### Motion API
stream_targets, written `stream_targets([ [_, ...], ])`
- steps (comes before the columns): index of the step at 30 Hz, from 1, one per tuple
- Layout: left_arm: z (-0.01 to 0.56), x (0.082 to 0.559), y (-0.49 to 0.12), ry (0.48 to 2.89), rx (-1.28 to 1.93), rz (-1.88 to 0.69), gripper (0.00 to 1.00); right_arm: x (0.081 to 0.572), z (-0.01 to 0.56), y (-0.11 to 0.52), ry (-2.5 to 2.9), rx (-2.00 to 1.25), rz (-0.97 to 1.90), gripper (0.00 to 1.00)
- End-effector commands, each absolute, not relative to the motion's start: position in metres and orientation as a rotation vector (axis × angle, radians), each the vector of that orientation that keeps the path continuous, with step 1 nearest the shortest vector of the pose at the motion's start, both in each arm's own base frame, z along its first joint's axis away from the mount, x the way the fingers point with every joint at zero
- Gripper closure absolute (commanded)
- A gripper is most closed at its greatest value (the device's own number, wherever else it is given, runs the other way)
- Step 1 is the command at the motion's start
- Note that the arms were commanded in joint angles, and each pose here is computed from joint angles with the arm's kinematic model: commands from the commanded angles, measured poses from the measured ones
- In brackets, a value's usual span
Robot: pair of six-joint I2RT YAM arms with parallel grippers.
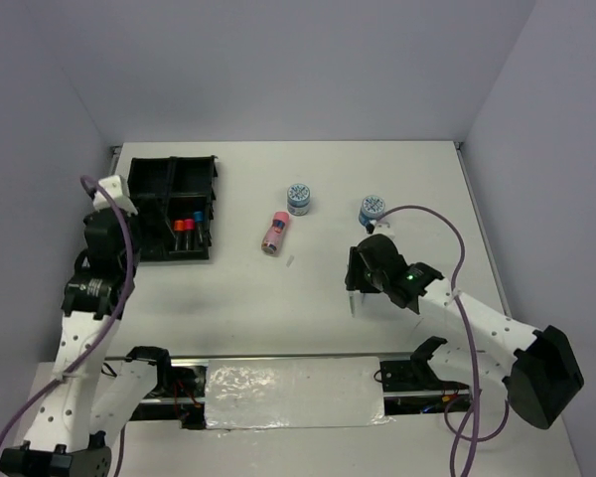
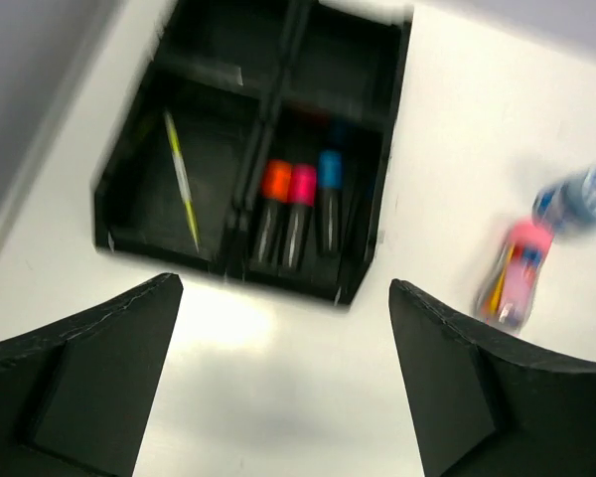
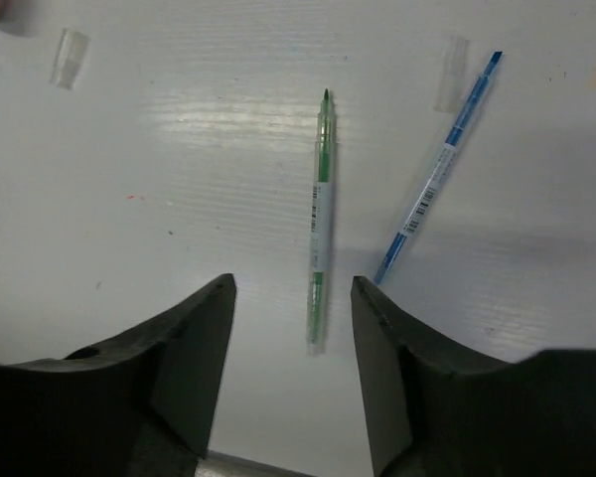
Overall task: Sort the stationery into containers
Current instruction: Place the pen in the storage box, then pick up the pen from the center of the board.
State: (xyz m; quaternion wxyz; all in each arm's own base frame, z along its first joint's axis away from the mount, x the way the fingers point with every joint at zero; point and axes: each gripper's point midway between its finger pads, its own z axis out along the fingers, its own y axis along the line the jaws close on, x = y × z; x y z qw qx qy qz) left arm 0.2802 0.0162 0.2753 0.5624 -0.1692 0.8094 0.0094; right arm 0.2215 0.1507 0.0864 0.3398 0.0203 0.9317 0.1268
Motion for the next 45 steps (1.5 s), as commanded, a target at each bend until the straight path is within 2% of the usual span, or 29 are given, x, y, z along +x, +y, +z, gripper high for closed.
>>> stream_targets([
  [1, 0.219, 0.270, -0.002, 2.010, -0.339, -0.067, 0.01, 0.237, 0.080, 0.158, 2.407, 0.100, 0.330, 0.45],
  [6, 0.224, 0.268, -0.014, 2.012, -0.277, -0.064, 0.01, 0.240, 0.047, 0.163, 2.533, 0.039, 0.238, 0.49],
  [11, 0.214, 0.271, -0.022, 2.069, -0.242, -0.086, 0.02, 0.245, 0.037, 0.171, 2.557, 0.030, 0.247, 0.54],
  [16, 0.217, 0.269, -0.025, 2.049, -0.227, -0.107, 0.02, 0.244, 0.017, 0.174, 2.617, -0.013, 0.219, 0.64],
  [17, 0.217, 0.269, -0.025, 2.049, -0.226, -0.108, 0.02, 0.243, 0.015, 0.175, 2.624, -0.015, 0.222, 0.67],
  [18, 0.217, 0.269, -0.026, 2.052, -0.220, -0.113, 0.02, 0.243, 0.012, 0.176, 2.630, -0.022, 0.224, 0.78],
  [19, 0.217, 0.270, -0.027, 2.054, -0.217, -0.119, 0.02, 0.242, 0.010, 0.177, 2.634, -0.025, 0.223, 0.82],
  [20, 0.215, 0.271, -0.030, 2.062, -0.209, -0.130, 0.02, 0.241, 0.008, 0.177, 2.643, -0.028, 0.218, 0.96],
  [21, 0.215, 0.271, -0.031, 2.063, -0.206, -0.136, 0.02, 0.242, 0.009, 0.178, 2.641, -0.030, 0.221, 1.00],
  [26, 0.217, 0.278, -0.047, 2.095, -0.222, -0.233, 0.01, 0.239, 0.042, 0.198, 2.551, -0.061, 0.422, 1.00],
  [28, 0.230, 0.282, -0.067, 2.084, -0.232, -0.294, 0.01, 0.241, 0.084, 0.197, 2.434, -0.031, 0.500, 1.00],
  [31, 0.249, 0.293, -0.120, 2.089, -0.176, -0.355, 0.01, 0.250, 0.128, 0.158, 2.316, 0.115, 0.410, 1.00],
  [32, 0.239, 0.303, -0.139, 2.134, -0.150, -0.339, 0.01, 0.254, 0.136, 0.142, 2.290, 0.170, 0.353, 1.00],
  [33, 0.259, 0.303, -0.171, 2.103, -0.088, -0.380, 0.01, 0.254, 0.141, 0.115, 2.282, 0.255, 0.286, 1.00],
  [35, 0.238, 0.316, -0.209, 2.177, -0.072, -0.374, 0.01, 0.255, 0.149, 0.086, 2.253, 0.362, 0.203, 1.00],
  [36, 0.250, 0.318, -0.240, 2.143, -0.037, -0.442, 0.01, 0.254, 0.151, 0.070, 2.235, 0.417, 0.141, 1.00],
  [38, 0.221, 0.327, -0.278, 2.205, -0.030, -0.446, 0.03, 0.252, 0.159, 0.045, 2.171, 0.516, 0.111, 1.00],
  [39, 0.231, 0.327, -0.306, 2.188, -0.028, -0.506, 0.04, 0.252, 0.160, 0.033, 2.150, 0.566, 0.089, 1.00],
  [40, 0.204, 0.332, -0.325, 2.241, -0.007, -0.475, 0.04, 0.250, 0.165, 0.026, 2.121, 0.589, 0.087, 1.00],
  [41, 0.211, 0.333, -0.350, 2.230, 0.011, -0.519, 0.05, 0.248, 0.167, 0.020, 2.103, 0.616, 0.075, 1.00],
  [43, 0.178, 0.339, -0.375, 2.291, -0.005, -0.486, 0.08, 0.243, 0.174, 0.008, 2.053, 0.659, 0.057, 1.00],
  [45, 0.179, 0.344, -0.403, 2.276, -0.013, -0.531, 0.13, 0.238, 0.178, 0.003, 2.033, 0.676, 0.052, 1.00],
])
